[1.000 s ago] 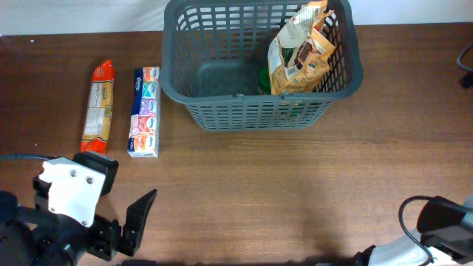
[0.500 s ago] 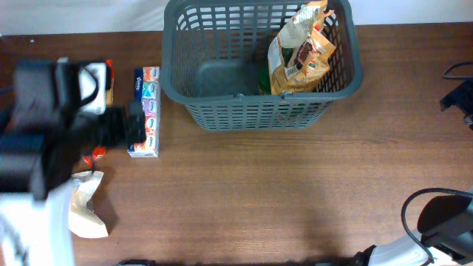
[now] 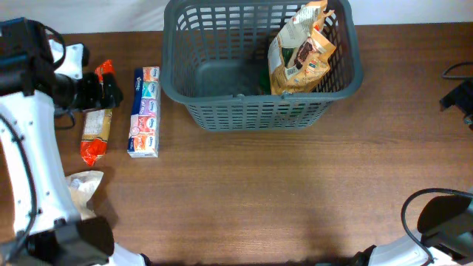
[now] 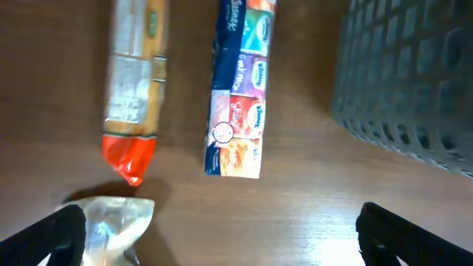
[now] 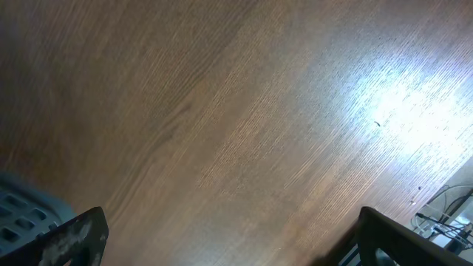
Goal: Pack container
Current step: 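Move the left gripper over the blue Kleenex pack and grasp it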
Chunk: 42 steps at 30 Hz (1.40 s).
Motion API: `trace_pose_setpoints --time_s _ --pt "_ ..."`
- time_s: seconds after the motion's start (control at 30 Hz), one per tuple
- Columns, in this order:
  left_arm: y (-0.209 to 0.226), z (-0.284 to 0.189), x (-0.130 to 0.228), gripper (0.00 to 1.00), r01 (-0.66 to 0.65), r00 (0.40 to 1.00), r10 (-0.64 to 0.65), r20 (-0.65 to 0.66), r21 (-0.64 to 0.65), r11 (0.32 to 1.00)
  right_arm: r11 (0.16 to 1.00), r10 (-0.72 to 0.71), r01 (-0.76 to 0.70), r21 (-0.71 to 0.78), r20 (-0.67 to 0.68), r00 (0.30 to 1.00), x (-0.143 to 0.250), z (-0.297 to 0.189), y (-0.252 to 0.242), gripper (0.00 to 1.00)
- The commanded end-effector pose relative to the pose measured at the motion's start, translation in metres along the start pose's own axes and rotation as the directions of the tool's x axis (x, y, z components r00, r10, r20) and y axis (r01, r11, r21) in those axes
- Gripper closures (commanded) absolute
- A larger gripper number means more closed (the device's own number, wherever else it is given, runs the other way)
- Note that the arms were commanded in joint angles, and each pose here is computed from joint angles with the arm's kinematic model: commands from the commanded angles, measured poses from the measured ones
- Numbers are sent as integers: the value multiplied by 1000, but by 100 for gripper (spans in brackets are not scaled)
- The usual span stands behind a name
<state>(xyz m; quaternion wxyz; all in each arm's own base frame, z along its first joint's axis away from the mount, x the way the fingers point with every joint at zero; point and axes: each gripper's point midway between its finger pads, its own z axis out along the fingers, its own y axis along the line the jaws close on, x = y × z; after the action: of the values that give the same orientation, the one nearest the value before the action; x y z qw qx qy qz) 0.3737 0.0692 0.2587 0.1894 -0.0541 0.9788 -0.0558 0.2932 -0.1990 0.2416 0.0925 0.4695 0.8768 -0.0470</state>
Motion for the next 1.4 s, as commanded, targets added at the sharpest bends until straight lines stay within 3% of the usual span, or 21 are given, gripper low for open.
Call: trace_pose_setpoints --time_s 0.0,0.17,0.43,0.63,1.37 --pt "4 37 -3 1 -36 997 38 -60 34 999 1000 15 -15 -2 12 1000 0 -4 -3 1" --pt "15 78 -8 1 -35 992 35 -123 1 999 1000 15 -15 -2 12 1000 0 -4 -3 1" --pt "-29 159 -5 1 -191 952 184 -243 -6 982 1000 15 -15 -2 12 1000 0 -4 -3 1" --pt "-29 208 10 1 -197 923 188 -336 9 980 1000 15 -15 -2 12 1000 0 -4 -3 1" --pt "-17 262 31 1 -193 896 174 -409 -4 981 1000 15 -15 -2 12 1000 0 -4 -3 1"
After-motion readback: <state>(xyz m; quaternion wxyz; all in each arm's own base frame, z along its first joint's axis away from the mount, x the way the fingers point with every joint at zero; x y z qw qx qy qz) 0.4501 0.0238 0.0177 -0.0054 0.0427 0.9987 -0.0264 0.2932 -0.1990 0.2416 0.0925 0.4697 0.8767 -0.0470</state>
